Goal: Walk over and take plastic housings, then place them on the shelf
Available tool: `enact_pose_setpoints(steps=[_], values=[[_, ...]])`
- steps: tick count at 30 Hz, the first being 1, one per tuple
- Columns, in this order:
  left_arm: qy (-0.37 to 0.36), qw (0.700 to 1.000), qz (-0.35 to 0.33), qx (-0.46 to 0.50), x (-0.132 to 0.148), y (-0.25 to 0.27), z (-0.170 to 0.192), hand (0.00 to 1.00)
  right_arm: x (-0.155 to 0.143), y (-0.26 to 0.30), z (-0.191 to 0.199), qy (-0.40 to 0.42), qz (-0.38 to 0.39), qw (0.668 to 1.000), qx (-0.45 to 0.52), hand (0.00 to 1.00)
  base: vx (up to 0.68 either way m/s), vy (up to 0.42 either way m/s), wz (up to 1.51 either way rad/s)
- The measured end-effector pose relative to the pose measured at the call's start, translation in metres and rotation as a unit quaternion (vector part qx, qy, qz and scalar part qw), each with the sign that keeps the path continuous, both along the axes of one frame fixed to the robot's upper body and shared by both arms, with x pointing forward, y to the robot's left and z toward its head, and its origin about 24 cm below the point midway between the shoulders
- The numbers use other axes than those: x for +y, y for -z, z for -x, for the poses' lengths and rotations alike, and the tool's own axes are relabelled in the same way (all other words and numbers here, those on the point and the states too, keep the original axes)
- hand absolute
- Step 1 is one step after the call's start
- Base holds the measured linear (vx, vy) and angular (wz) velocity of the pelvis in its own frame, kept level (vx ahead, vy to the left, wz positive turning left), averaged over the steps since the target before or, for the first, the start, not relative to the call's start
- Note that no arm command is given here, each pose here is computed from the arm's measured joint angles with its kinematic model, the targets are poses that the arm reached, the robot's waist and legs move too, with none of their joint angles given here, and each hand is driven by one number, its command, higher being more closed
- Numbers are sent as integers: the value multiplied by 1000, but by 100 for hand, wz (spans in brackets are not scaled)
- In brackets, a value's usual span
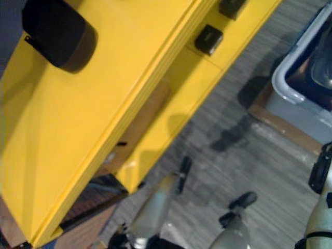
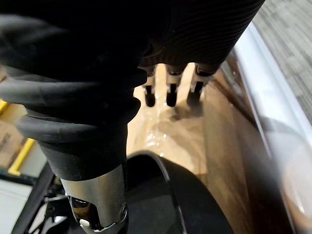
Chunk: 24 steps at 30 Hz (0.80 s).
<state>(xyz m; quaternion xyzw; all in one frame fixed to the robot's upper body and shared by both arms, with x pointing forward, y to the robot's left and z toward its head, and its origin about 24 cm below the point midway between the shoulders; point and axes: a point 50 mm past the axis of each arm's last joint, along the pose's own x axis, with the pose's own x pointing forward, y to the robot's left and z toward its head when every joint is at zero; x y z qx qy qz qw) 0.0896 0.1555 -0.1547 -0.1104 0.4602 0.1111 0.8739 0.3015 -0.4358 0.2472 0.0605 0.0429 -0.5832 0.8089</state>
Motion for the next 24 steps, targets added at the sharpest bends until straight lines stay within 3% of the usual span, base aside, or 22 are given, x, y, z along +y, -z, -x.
enact_pose_setpoints(steps=[1, 11, 24], values=[[-2, 1000, 3, 0, -1, 0, 0, 0, -2, -1, 3, 3, -1, 1000, 2, 100, -70, 41, 2], [10, 1000, 9, -6, -3, 0, -4, 0, -31, -15, 38, 55, 44, 995, 71, 100, -45, 24, 4], [18, 999, 0, -29, 12, -4, -8, 0, -31, -15, 41, 14, 65, 972, 227, 100, -30, 2, 2]])
